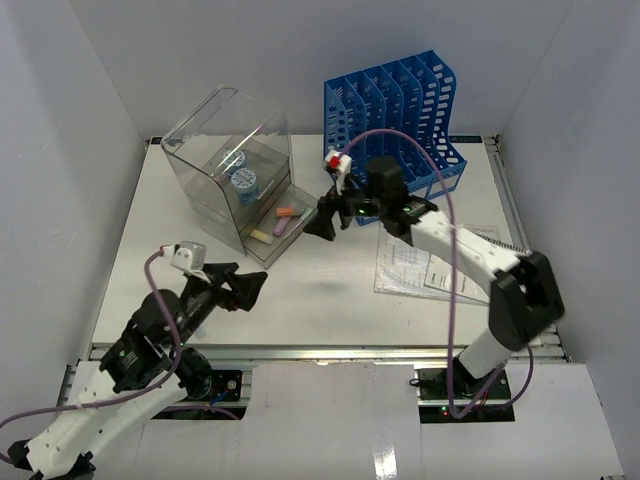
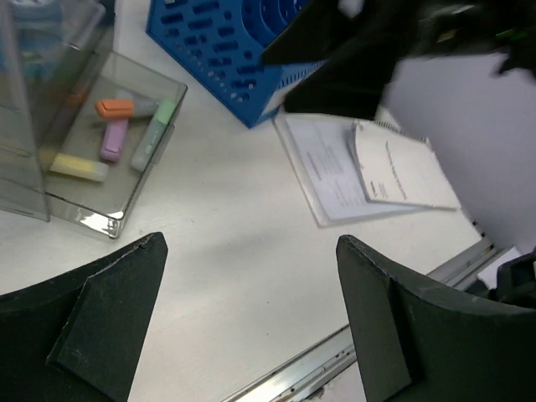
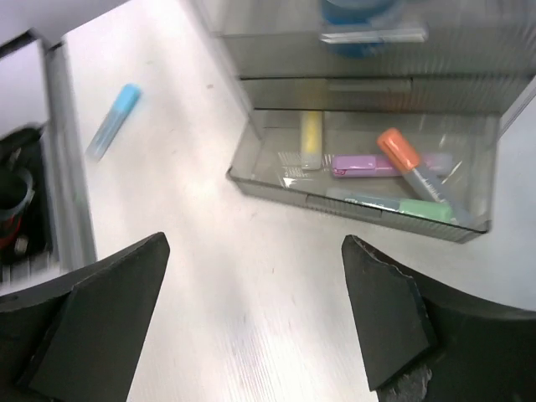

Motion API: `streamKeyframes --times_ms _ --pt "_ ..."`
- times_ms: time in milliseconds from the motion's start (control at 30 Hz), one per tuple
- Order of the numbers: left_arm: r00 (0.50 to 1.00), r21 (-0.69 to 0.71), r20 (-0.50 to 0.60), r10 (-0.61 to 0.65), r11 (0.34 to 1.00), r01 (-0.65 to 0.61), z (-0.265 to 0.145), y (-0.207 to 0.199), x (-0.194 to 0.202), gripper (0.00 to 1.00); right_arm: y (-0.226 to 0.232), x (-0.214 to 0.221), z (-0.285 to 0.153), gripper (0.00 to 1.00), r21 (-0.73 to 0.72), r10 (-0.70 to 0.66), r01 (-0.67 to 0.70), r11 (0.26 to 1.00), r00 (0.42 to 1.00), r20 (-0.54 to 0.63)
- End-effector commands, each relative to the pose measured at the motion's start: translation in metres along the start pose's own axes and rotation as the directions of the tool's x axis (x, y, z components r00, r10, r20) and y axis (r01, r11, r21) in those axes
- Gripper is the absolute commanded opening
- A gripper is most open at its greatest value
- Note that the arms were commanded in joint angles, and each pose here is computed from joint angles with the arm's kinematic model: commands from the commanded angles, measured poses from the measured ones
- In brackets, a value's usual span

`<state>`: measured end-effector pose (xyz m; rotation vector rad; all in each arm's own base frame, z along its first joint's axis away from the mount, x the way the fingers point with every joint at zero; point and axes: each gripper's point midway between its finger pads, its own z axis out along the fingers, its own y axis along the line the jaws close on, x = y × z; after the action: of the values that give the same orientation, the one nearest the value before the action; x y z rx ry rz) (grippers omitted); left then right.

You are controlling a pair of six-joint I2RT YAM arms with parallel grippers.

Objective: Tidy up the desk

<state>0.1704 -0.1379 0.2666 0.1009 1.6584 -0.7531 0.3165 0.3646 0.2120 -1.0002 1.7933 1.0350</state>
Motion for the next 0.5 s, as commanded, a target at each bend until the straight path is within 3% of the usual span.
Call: streamKeyframes --times_ms 0,100,200,267,333,400,467 --pt "0.976 0.088 -0.213 0.046 0.996 -0.028 0.039 -0.024 0.044 0.83 0.031 -0.011 -0.089 0.92 -0.147 -0.372 0.392 0.908 0.917 0.147" --pt "0.935 0.08 -0.347 0.072 0.996 -0.047 0.071 -0.031 0.067 0.63 0.044 -0.006 -0.132 0.98 -0.196 -0.375 0.409 0.891 0.908 0.189" --pt "0.887 0.069 -0.439 0.143 0.99 -0.125 0.102 -0.029 0.083 0.52 0.039 0.02 -0.151 0.78 -0.146 -0.382 0.399 0.905 0.914 0.135" --pt "0.809 0.062 -0.54 0.231 0.97 -0.235 0.127 -0.014 0.113 0.47 0.04 0.032 -0.166 0.67 -0.103 -0.384 0.4 0.911 0.912 0.147" --pt "0.779 0.061 -0.564 0.274 0.954 -0.292 0.145 -0.011 0.114 0.43 0.033 0.037 -0.177 0.63 -0.065 -0.374 0.389 0.919 0.912 0.168" --pt "0.686 0.052 -0.651 0.325 0.921 -0.386 0.158 0.011 0.14 0.39 0.037 0.048 -0.181 0.59 -0.06 -0.377 0.393 0.918 0.908 0.181" --pt "0.643 0.048 -0.676 0.36 0.892 -0.449 0.176 0.02 0.144 0.37 0.033 0.057 -0.184 0.54 -0.043 -0.375 0.389 0.92 0.909 0.181"
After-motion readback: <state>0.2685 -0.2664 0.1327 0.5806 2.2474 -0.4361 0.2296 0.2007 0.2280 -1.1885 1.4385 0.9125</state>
